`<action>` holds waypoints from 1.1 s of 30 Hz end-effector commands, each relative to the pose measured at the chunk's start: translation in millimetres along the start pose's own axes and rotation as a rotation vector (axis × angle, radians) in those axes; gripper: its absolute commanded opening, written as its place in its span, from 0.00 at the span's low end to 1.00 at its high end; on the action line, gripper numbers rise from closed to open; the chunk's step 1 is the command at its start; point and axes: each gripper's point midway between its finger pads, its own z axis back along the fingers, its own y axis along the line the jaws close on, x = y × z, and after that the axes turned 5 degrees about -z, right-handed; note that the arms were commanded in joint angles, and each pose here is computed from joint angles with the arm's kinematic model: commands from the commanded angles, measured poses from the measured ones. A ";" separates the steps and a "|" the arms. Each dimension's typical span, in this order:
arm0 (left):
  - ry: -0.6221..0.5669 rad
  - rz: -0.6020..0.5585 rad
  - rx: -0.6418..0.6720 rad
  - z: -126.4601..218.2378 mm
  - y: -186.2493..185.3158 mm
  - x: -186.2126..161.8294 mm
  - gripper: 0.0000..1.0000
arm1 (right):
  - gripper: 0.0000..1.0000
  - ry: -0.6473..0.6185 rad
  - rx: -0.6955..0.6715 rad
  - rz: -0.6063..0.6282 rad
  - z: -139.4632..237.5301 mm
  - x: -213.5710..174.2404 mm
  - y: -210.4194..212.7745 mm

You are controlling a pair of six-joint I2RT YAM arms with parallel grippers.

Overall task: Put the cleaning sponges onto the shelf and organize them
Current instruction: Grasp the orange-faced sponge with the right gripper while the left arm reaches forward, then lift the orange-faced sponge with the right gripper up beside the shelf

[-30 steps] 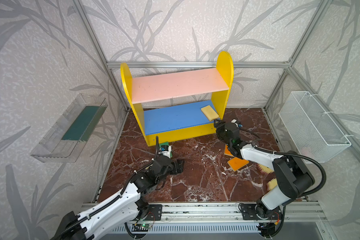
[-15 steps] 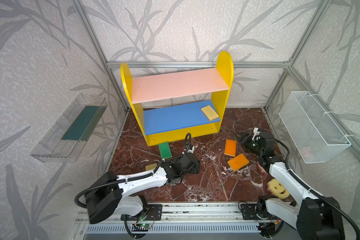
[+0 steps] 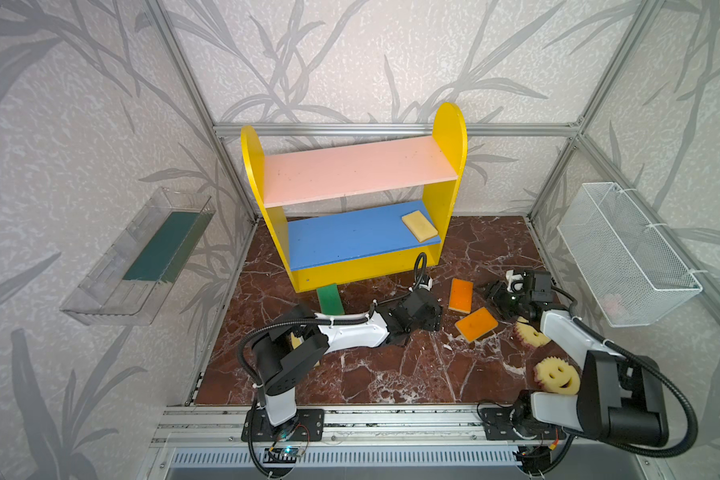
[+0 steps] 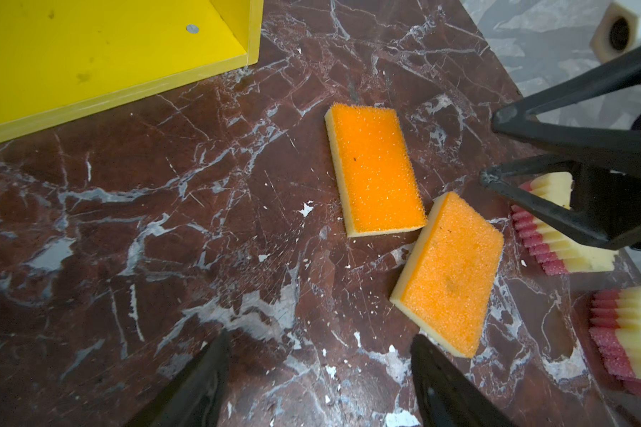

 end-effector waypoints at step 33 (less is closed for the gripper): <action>-0.031 0.114 -0.022 35.8 46.7 -21.6 0.83 | 0.16 0.151 -0.223 0.164 -78.2 3.6 -31.0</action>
